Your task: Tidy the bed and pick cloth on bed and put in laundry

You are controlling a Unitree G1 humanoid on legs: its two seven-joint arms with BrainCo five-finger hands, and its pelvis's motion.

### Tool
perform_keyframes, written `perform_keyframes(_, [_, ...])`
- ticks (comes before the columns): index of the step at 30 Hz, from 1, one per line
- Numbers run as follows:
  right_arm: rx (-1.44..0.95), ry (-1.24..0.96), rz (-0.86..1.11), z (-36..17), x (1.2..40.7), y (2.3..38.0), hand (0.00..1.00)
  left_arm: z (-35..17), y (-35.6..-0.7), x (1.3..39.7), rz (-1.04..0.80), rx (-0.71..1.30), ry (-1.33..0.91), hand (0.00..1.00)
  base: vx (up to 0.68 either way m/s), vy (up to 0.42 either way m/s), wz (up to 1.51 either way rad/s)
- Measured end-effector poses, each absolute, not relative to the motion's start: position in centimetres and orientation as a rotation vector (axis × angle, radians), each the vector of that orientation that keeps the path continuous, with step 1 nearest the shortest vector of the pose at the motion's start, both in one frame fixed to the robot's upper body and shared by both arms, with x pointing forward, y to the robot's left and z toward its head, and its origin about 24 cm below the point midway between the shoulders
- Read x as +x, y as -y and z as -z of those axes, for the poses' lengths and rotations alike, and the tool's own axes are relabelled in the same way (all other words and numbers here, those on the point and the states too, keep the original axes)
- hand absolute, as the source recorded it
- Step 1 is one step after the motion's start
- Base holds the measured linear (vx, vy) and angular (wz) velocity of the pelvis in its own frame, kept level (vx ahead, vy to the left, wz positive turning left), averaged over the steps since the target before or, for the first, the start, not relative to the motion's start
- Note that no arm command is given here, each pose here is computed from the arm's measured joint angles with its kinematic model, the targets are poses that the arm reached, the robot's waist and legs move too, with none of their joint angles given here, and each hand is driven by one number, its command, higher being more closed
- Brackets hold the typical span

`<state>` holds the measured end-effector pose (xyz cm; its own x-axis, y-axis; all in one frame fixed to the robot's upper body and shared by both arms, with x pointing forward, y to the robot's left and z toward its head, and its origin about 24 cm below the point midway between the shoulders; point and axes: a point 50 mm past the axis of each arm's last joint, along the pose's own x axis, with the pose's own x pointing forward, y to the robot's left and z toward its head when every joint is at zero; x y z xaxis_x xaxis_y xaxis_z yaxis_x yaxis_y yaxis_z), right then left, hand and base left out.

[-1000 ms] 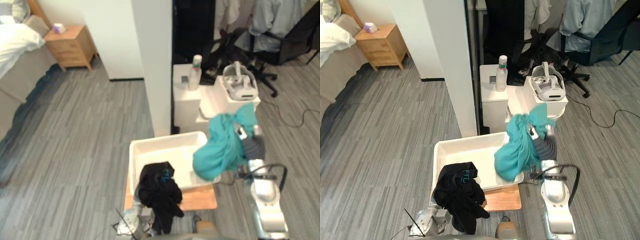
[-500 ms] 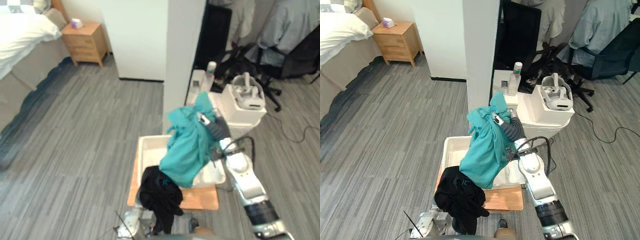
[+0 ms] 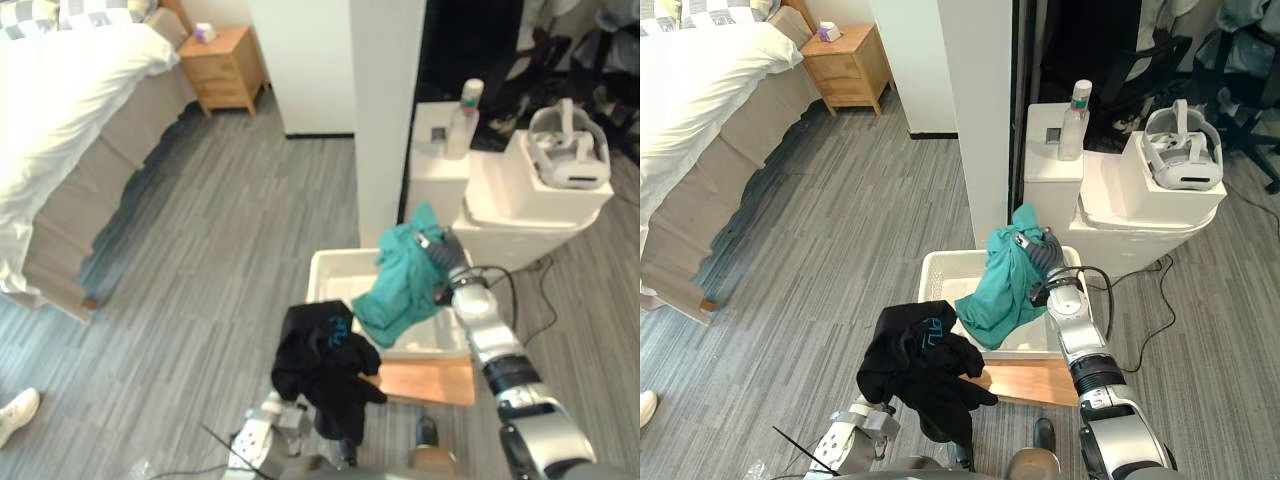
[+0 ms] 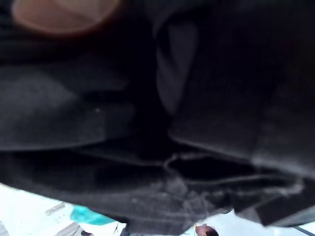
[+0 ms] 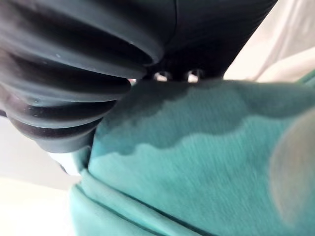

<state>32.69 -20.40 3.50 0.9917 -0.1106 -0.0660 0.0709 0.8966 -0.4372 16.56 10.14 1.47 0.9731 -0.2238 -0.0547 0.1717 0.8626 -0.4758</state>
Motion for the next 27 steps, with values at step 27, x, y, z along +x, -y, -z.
perform_keyframes(27, [-0.8,0.08,0.491,-4.7,25.9,24.0,0.0,-14.6,-16.5,27.5,-0.194,-0.026,0.587,1.0,-0.03,-0.005,-0.12])
